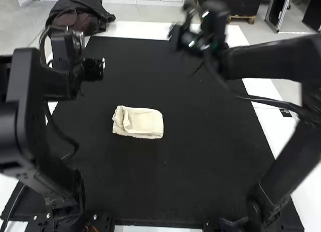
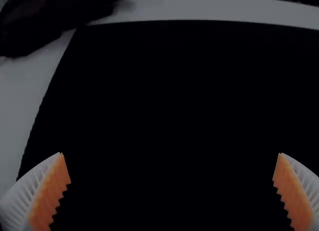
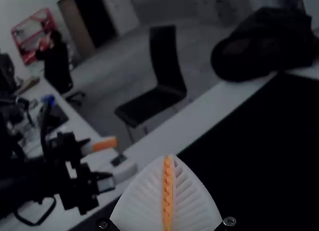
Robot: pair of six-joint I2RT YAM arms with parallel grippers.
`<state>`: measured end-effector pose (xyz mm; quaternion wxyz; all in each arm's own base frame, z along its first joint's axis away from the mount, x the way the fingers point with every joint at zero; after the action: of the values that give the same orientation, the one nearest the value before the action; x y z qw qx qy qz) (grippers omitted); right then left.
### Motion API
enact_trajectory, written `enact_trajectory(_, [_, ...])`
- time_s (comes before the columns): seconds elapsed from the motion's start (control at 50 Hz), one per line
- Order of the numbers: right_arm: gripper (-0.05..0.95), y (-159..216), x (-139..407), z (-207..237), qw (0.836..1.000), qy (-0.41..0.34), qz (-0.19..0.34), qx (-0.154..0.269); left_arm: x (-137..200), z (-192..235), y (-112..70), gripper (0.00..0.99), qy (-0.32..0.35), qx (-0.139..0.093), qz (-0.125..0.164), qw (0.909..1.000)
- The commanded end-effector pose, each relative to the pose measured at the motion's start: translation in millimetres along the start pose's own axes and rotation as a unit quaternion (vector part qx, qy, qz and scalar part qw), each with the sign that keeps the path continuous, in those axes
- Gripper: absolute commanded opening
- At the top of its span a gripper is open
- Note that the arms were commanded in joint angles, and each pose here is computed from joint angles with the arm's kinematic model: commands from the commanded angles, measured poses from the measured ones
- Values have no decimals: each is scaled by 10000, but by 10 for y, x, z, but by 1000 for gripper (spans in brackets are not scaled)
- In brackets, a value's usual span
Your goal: Fold the towel.
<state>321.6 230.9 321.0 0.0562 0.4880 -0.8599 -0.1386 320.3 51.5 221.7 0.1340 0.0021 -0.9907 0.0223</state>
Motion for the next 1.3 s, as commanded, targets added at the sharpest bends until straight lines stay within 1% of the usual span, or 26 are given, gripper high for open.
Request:
enact_trajectory(0.0, [-20,-60,414,-390,9978,-564,349,33,144,-410,-124,956,-573,-26,180,9982])
enact_trajectory(0.1, [-20,-108,746,-558,9945,-873,577,12,292,-585,-228,956,-860,-109,301,9958])
enact_trajectory(0.16, [-20,-145,936,-601,9925,-997,698,-112,388,-658,-295,956,-985,-155,383,9943])
enact_trajectory(0.22, [-20,-161,1090,-598,9909,-1089,748,-248,474,-708,-367,956,-1071,-188,482,9929])
enact_trajectory(0.32, [-20,-109,1361,-625,9868,-1387,783,-274,655,-789,-514,956,-1265,-246,696,9892])
enact_trajectory(0.36, [-20,-60,1466,-631,9853,-1506,768,-243,738,-817,-572,956,-1366,-249,776,9873])
enact_trajectory(0.52, [-20,217,1862,-668,9776,-1960,766,26,1013,-869,-738,956,-1680,-63,1020,9805])
enact_trajectory(0.6, [-20,413,2053,-664,9740,-2157,673,173,1180,-903,-747,956,-1886,11,1070,9762])
enact_trajectory(0.74, [-21,744,2341,-608,9666,-2468,523,458,1447,-894,-754,954,-2200,17,1172,9684])
enact_trajectory(0.88, [-20,1104,2585,-521,9585,-2719,340,791,1731,-870,-780,951,-2573,102,1350,9568])
enact_trajectory(0.96, [-20,1269,2691,-452,9536,-2856,260,914,1863,-853,-769,951,-2790,137,1333,9509])
enact_trajectory(1.04, [-20,1434,2802,-370,9460,-3057,171,1066,2056,-826,-754,951,-3117,162,1310,9410])
enact_trajectory(1.1, [-21,1542,2877,-305,9406,-3179,148,1187,2218,-772,-748,951,-3387,163,1323,9314])
enact_trajectory(1.16, [-20,1601,2918,-282,9361,-3279,118,1270,2373,-722,-714,951,-3717,228,1195,9203])
enact_trajectory(1.18, [-20,1576,2906,-282,9371,-3263,131,1233,2437,-706,-708,951,-3846,223,1183,9152])
enact_trajectory(1.22, [-20,1566,2899,-292,9379,-3260,114,1178,2508,-679,-700,951,-3967,227,1161,9103])
enact_trajectory(1.24, [-20,1567,2900,-293,9373,-3269,123,1204,2532,-666,-695,951,-4005,272,1164,9085])
enact_trajectory(1.26, [-20,1588,2915,-307,9342,-3329,130,1274,2533,-652,-691,949,-3997,292,1157,9088])
enact_trajectory(1.28, [-18,1606,2936,-335,9294,-3433,187,1341,2513,-644,-688,951,-3934,311,1143,9117])
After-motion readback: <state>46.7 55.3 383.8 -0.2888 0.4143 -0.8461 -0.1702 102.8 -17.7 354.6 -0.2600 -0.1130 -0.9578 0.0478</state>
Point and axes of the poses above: each hand's point on the last joint's axis, 136 mm out from that joint toward the fingers, its own x axis back along the fingers, its own y axis along the line the jaws close on, z = x × y, the point moved 8 cm from there along x, back along the fingers, and after that the axes turned 3 degrees about x, right-handed, at the moved point
